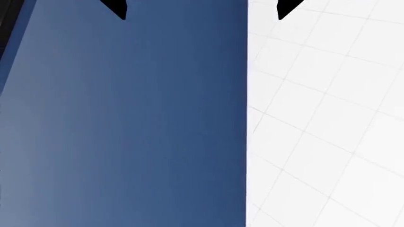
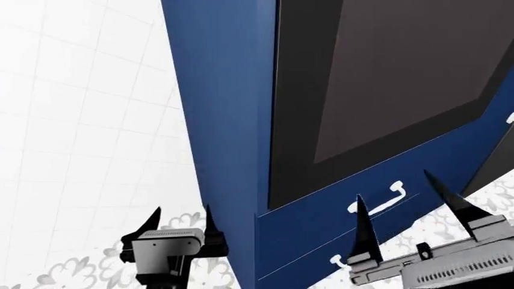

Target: Open the oven door

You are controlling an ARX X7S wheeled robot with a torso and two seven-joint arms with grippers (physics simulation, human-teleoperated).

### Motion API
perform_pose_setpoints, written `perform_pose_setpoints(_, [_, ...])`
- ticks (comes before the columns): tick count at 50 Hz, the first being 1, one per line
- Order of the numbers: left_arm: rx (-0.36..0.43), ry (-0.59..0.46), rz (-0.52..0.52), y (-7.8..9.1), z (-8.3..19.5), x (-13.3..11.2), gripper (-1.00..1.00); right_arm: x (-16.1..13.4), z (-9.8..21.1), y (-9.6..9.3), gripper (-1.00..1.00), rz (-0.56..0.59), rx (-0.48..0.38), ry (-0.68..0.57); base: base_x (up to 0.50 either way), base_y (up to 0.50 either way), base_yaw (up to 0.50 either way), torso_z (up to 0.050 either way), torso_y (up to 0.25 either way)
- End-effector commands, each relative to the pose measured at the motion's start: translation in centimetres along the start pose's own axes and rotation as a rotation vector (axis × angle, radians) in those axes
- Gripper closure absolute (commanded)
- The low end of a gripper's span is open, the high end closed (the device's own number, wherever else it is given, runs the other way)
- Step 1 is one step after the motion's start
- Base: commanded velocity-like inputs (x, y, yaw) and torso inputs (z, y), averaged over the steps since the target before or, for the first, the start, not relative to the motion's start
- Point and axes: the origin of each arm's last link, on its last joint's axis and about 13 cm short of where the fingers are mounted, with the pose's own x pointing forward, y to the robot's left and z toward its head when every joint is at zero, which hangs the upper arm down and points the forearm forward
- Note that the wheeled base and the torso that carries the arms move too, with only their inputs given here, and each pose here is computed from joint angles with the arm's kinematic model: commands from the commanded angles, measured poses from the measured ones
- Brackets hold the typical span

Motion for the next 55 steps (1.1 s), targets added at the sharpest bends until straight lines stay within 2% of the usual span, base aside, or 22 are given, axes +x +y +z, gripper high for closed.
perform_pose_setpoints(1, [-0.007,-0.004,-0.004,-0.3,0.0,0.4,-1.0,-1.8,4.5,-4.4,-1.0,0.071,-0.352,0.085,0.0,0.0,0.0,0.0,0.0])
perform_pose_setpoints(2, [-0.007,-0.004,-0.004,-0.3,0.0,0.4,-1.0,-1.7,4.7,-4.8,-1.0,0.144,-0.382,0.108,0.0,0.0,0.0,0.0,0.0])
perform_pose_setpoints(9, [-0.003,-0.005,-0.005,-0.3,-0.1,0.4,-1.0,-1.9,6.0,-7.0,-1.0,0.25,-0.574,0.234,0.0,0.0,0.0,0.0,0.0])
perform_pose_setpoints(13, [-0.004,-0.005,-0.007,-0.3,0.0,0.3,-1.0,-1.9,7.0,-8.6,-1.0,0.258,-0.636,0.261,0.0,0.0,0.0,0.0,0.0])
perform_pose_setpoints(15, [-0.005,-0.006,-0.008,-0.3,0.0,0.3,-1.0,-1.8,7.3,-8.7,-1.0,0.265,-0.66,0.264,0.0,0.0,0.0,0.0,0.0])
perform_pose_setpoints(19, [-0.009,-0.007,-0.005,-0.2,0.1,0.5,-1.0,-1.6,7.4,-8.5,-1.0,0.303,-0.683,0.278,0.0,0.0,0.0,0.0,0.0])
perform_pose_setpoints(29, [-0.012,-0.006,-0.006,-0.2,0.2,0.6,-1.0,-1.8,7.1,-11.5,-1.0,0.358,-0.684,0.382,0.0,0.0,0.0,0.0,0.0])
perform_pose_setpoints(34, [-0.008,-0.004,-0.007,-0.1,0.1,0.6,-1.0,-2.6,7.0,-12.8,-1.0,0.335,-0.674,0.421,0.0,0.0,0.0,0.0,0.0])
perform_pose_setpoints(39, [-0.007,-0.004,-0.009,0.0,0.0,0.7,-1.0,-3.7,7.4,-14.1,-1.0,0.259,-0.693,0.442,0.0,0.0,0.0,0.0,0.0])
perform_pose_setpoints(46, [-0.005,-0.004,-0.01,-0.1,-0.1,0.7,-1.0,-5.1,8.0,-15.0,-1.0,0.2,-0.747,0.45,0.0,0.0,0.0,0.0,0.0])
perform_pose_setpoints(55, [-0.004,-0.004,-0.01,-0.1,-0.2,1.0,-1.0,-5.3,9.1,-16.3,-1.0,0.135,-0.791,0.451,0.0,0.0,0.0,0.0,0.0])
